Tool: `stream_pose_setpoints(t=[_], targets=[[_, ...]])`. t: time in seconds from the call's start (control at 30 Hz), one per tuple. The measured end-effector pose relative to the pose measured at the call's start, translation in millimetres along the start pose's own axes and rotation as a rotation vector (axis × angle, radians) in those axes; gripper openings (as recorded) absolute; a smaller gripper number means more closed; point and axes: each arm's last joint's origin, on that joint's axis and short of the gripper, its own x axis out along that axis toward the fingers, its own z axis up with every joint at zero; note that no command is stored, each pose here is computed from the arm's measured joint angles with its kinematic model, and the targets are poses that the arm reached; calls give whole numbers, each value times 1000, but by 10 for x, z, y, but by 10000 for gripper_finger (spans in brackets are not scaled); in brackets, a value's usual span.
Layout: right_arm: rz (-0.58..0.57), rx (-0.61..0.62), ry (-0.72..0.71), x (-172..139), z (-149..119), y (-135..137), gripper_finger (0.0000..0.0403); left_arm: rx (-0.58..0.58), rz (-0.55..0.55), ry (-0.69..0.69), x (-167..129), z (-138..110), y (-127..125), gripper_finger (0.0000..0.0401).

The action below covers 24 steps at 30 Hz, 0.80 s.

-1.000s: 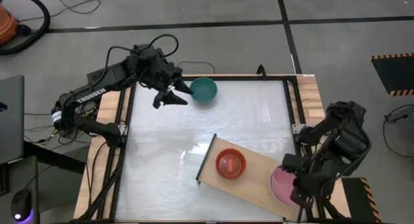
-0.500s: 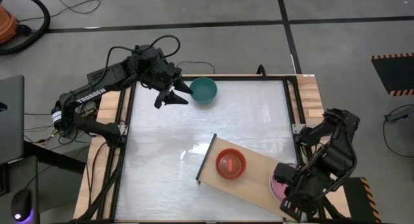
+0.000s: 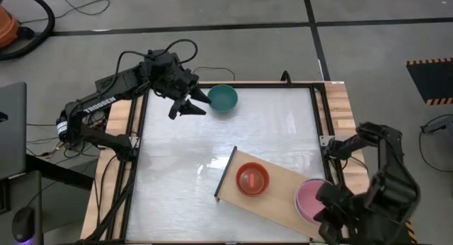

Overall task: Place and stack bowls onto a shelf
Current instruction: Stack the pink bowl on top of the blue bowl on the shelf

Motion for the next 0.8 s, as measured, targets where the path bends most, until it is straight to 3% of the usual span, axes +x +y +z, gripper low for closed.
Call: stream_pose_setpoints(t=[0.1, 0.43, 0.7, 0.8], targets=[[-6, 2, -73, 71, -103, 8, 28, 4, 16, -2, -1, 1, 4, 263], [-179, 47, -59, 471, -266, -129, 31, 3, 21, -3, 0, 1, 7, 263], [-41, 83, -25, 133, -171, -11, 20, -20, 13, -1, 0, 0, 4, 263], [49, 96, -82, -74, -94, -25, 18, -22, 9, -1, 0, 0, 3, 263]])
